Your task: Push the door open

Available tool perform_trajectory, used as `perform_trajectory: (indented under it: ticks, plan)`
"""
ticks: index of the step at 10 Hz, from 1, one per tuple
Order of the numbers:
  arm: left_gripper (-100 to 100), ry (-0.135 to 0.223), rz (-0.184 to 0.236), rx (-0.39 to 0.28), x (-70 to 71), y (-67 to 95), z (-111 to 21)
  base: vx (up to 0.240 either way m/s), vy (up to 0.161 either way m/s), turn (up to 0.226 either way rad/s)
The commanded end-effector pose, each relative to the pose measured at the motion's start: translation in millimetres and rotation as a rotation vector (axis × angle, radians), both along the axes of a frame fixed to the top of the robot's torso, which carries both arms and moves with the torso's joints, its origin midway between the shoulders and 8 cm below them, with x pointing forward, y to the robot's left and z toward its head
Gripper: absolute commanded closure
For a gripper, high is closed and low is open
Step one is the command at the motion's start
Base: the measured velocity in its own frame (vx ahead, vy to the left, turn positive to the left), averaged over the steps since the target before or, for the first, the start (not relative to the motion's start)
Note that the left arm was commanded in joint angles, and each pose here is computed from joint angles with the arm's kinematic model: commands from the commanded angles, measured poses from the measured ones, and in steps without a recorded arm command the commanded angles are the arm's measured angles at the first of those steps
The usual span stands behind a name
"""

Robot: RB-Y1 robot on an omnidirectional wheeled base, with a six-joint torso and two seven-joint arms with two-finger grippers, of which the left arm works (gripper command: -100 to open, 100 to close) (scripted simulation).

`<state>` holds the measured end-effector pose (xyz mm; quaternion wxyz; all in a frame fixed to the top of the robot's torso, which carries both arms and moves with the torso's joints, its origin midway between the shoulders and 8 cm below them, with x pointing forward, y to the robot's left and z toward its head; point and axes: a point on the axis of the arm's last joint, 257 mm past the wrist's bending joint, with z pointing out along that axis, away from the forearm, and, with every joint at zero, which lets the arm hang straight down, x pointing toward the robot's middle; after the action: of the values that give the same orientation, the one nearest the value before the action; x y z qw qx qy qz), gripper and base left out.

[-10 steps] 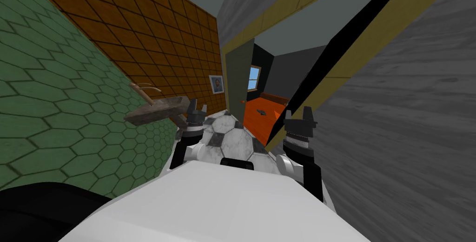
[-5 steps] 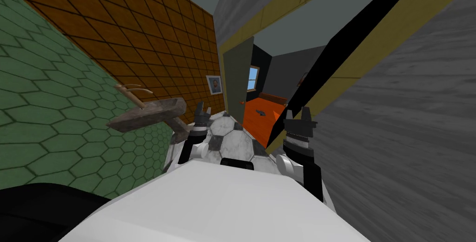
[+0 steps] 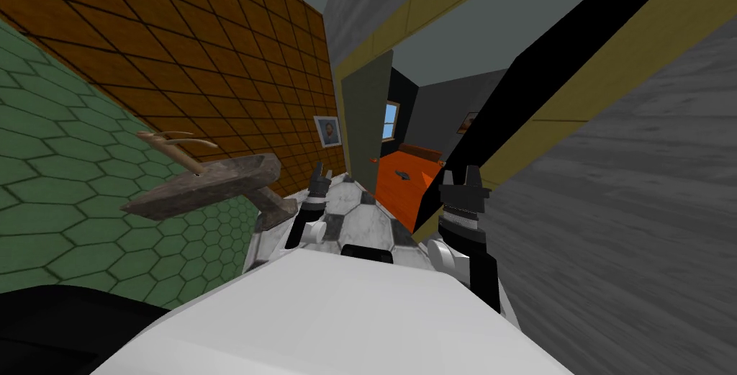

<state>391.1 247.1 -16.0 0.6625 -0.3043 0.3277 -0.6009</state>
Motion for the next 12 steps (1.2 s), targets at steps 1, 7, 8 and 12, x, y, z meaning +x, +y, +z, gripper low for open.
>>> perform_trajectory:
  ticks: [1,7,8,12]
  plan:
    - [-100,0.023,-0.016,0.0,7.7,-4.7,-14.5,0.121,0.055,-0.096]
    - [-100,0.081,-0.054,-0.001,26.3,-16.4,-50.9,0.106,0.044,-0.058]
    - [-100,0.091,-0.061,-0.001,29.3,-18.6,-57.5,0.091,0.031,-0.066]
    - [-100,0.133,-0.087,-0.001,40.7,-27.4,-83.7,0.092,0.055,-0.06]
